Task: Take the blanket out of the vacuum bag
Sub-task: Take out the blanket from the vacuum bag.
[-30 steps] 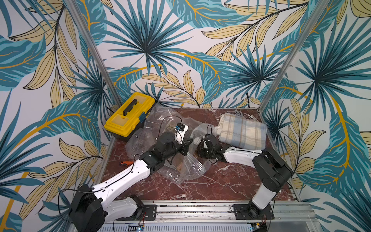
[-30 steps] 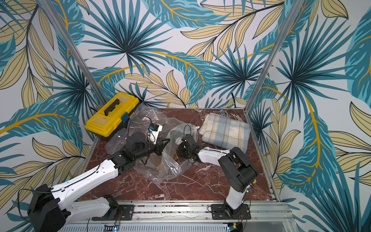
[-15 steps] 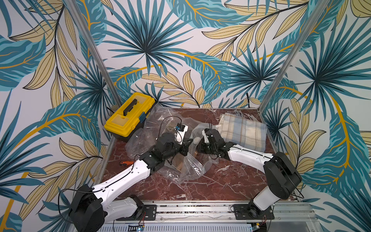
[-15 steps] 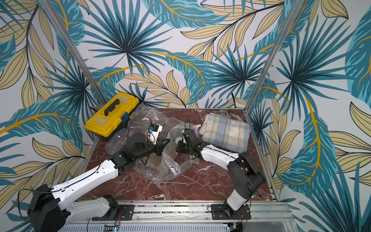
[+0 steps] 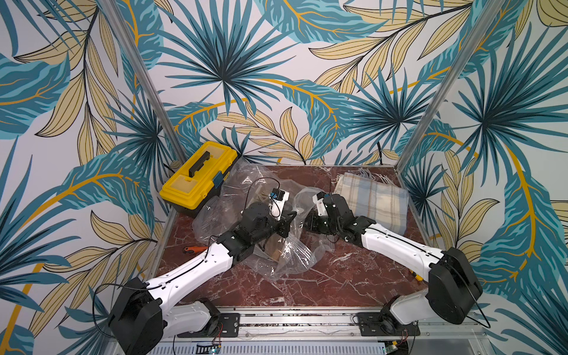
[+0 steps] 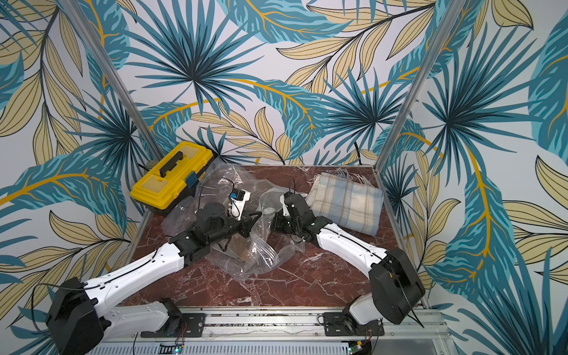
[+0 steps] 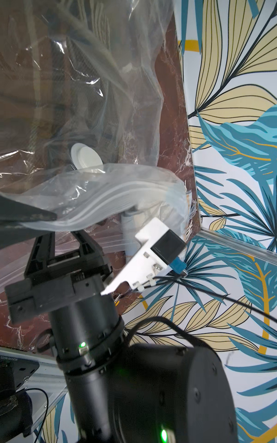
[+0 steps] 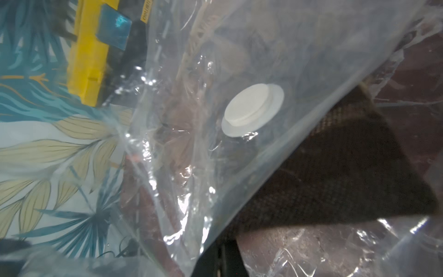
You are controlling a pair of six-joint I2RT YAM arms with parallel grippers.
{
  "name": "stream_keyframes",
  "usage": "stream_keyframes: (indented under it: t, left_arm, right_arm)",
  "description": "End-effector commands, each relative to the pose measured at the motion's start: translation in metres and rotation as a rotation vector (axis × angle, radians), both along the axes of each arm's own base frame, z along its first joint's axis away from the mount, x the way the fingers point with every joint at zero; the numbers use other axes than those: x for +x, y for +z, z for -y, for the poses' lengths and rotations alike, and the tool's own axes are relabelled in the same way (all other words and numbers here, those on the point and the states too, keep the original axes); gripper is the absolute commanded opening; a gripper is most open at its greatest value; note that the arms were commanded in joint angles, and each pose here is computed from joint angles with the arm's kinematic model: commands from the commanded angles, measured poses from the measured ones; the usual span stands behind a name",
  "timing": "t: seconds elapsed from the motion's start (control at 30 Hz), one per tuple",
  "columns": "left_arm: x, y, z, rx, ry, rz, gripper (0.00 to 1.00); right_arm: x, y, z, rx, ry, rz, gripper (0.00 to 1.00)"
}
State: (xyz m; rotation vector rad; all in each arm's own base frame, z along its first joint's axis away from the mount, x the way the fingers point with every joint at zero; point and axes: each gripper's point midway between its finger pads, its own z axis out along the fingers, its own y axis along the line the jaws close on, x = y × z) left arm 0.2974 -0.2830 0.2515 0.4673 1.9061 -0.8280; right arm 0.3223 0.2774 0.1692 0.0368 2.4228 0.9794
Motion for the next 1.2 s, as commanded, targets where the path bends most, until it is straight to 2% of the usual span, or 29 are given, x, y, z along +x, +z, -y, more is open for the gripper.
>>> stream_keyframes:
  t: [0.0, 0.13, 0.33, 0.43, 0.53, 0.7, 0.83, 1.0, 1.07, 1.17]
  left_arm:
    - [0.001, -0.01, 0.0, 0.007, 0.008, -0.011, 0.0]
    - [0.003, -0.016, 0.003, 0.011, 0.004, -0.026, 0.0]
    - [0.003, -0.018, 0.005, 0.02, -0.004, -0.03, 0.0]
    - [0.003, -0.018, 0.005, 0.021, -0.007, -0.034, 0.0]
    - [0.001, -0.019, 0.005, 0.022, -0.011, -0.039, 0.0]
    - [-0.001, -0.024, 0.002, 0.047, -0.008, -0.046, 0.0]
    - [0.001, -0.023, 0.004, 0.047, -0.011, -0.043, 0.0]
    - [0.003, -0.022, 0.011, 0.038, -0.028, -0.05, 0.0]
    - [0.003, -0.022, 0.012, 0.039, -0.028, -0.049, 0.0]
    - [0.003, -0.022, 0.011, 0.044, -0.026, -0.05, 0.0]
  right_arm:
    - [-0.008, 0.046, -0.011, 0.123, 0.032, 0.05, 0.0]
    - [-0.017, 0.061, -0.007, 0.152, 0.029, 0.06, 0.0]
    - [-0.027, 0.059, 0.018, 0.059, -0.012, 0.088, 0.0]
    - [-0.034, 0.038, 0.033, -0.043, -0.035, 0.045, 0.0]
    - [-0.042, 0.002, 0.052, -0.122, -0.082, 0.005, 0.0]
    - [-0.061, -0.064, 0.077, -0.158, -0.172, -0.075, 0.0]
    - [-0.064, -0.084, 0.091, -0.204, -0.211, -0.074, 0.0]
    - [-0.058, -0.086, 0.094, -0.209, -0.23, -0.03, 0.0]
    - [-0.056, -0.086, 0.095, -0.209, -0.239, -0.016, 0.09]
    - [-0.053, -0.086, 0.096, -0.21, -0.248, -0.001, 0.33]
